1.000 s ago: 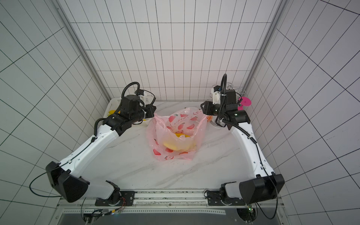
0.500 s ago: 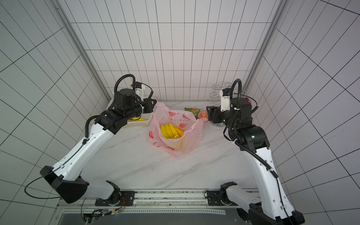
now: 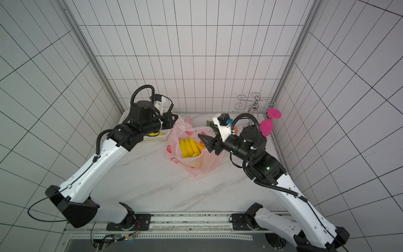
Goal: Place the banana into a plastic bag & tie a knot
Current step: Adjust the plastic bag at the center of the board.
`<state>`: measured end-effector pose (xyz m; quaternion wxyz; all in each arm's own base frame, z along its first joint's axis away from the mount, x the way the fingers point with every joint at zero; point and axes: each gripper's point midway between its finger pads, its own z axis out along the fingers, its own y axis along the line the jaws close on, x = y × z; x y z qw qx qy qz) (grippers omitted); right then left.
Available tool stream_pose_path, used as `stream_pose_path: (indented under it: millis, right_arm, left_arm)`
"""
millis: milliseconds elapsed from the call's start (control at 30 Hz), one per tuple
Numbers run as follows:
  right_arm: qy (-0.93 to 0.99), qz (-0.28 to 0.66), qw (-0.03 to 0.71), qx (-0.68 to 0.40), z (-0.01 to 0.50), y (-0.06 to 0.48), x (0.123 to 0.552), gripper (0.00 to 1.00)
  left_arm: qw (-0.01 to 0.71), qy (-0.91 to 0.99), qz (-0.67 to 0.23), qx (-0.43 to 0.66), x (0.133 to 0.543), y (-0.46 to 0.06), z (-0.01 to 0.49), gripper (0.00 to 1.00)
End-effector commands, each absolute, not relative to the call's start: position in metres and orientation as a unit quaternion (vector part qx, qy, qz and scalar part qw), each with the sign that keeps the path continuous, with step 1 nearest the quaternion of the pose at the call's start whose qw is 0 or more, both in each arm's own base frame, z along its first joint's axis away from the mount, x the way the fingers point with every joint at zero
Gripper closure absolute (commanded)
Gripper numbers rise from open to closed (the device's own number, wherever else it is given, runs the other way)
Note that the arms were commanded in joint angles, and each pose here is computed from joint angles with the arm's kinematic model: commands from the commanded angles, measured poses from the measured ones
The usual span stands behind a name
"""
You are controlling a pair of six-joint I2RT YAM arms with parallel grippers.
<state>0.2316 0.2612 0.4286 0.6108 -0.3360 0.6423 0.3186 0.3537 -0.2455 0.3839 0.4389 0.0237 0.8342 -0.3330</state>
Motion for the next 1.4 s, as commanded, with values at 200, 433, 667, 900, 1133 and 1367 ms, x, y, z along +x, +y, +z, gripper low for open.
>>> stream_pose_path:
  millis: [200,433,667,900,1133,1367]
  right_arm:
    - [0.624,0.294,0.633,-0.352,0.388,0.328,0.252,0.41]
    - [0.622,0.264,0.668,-0.313,0.386,0.327,0.273,0.45]
    - [0.623,0.290,0.647,-0.331,0.375,0.343,0.271,0.59]
    - [0.626,0.299,0.636,-0.338,0.368,0.350,0.271,0.69]
    - [0.611,0.323,0.638,-0.339,0.377,0.357,0.267,0.89]
    - [0.619,0.302,0.656,-0.309,0.382,0.333,0.267,1.00]
  left_arm:
    - [0.450,0.811,-0.374,0.014,0.323,-0.261,0.421,1.00]
    - [0.440,0.812,-0.384,0.006,0.313,-0.267,0.416,1.00]
    - [0.436,0.810,-0.391,0.005,0.310,-0.270,0.415,1.00]
    - [0.436,0.810,-0.391,0.006,0.311,-0.271,0.414,1.00]
    - [0.425,0.815,-0.394,0.007,0.309,-0.273,0.404,1.00]
    - [0.435,0.816,-0.381,0.005,0.312,-0.248,0.401,0.71]
